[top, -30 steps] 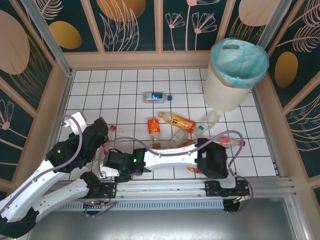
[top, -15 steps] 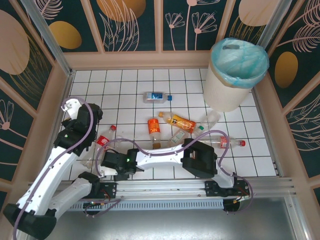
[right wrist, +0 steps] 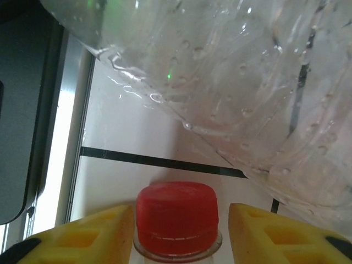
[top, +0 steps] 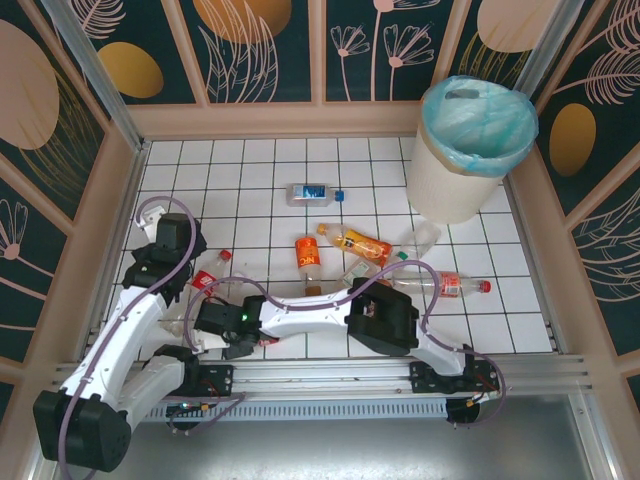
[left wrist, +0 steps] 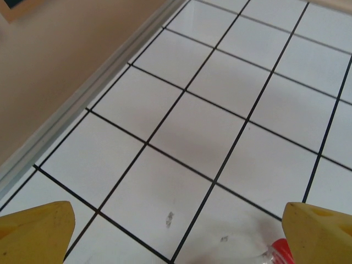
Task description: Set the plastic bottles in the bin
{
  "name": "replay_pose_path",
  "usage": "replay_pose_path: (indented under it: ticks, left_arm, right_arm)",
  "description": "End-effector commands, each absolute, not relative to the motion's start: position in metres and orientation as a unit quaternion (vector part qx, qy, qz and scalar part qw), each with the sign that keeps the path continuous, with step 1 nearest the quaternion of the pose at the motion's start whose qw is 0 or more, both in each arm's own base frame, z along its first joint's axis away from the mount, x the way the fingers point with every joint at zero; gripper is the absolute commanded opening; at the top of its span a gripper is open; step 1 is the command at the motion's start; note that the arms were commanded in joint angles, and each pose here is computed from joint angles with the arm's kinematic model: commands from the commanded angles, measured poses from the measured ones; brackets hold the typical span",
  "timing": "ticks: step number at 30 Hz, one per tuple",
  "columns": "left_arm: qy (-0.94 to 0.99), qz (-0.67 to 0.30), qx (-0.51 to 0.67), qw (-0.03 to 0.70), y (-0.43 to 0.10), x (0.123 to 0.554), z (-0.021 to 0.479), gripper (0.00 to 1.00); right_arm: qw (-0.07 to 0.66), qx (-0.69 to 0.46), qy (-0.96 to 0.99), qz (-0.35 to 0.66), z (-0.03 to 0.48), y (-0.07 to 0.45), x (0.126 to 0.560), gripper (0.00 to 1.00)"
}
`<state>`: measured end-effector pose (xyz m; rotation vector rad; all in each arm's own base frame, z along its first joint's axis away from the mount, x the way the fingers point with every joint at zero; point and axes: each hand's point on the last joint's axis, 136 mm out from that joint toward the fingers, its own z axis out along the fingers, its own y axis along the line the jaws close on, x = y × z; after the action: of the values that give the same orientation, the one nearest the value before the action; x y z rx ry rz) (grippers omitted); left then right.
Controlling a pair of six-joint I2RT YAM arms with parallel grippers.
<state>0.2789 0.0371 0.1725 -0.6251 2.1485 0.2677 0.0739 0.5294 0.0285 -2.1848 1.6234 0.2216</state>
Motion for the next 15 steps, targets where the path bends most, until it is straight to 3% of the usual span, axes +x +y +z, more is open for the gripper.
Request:
replay_pose_path:
  ticks: [1,15]
  left_arm:
    - [0.862,0.092,-0.246,0.433,0.033,0.282,0.172,0.98]
    - [0.836,0.062,-0.264,0.477,0.033,0.283,0.210,0.98]
  right_arm:
    - [0.209,-0.787,0.575,0.078,0.027,0.537,0.076,0.46]
    - [0.207,-0.777,0.587,0.098,0.046,0.533,0.078,0.26]
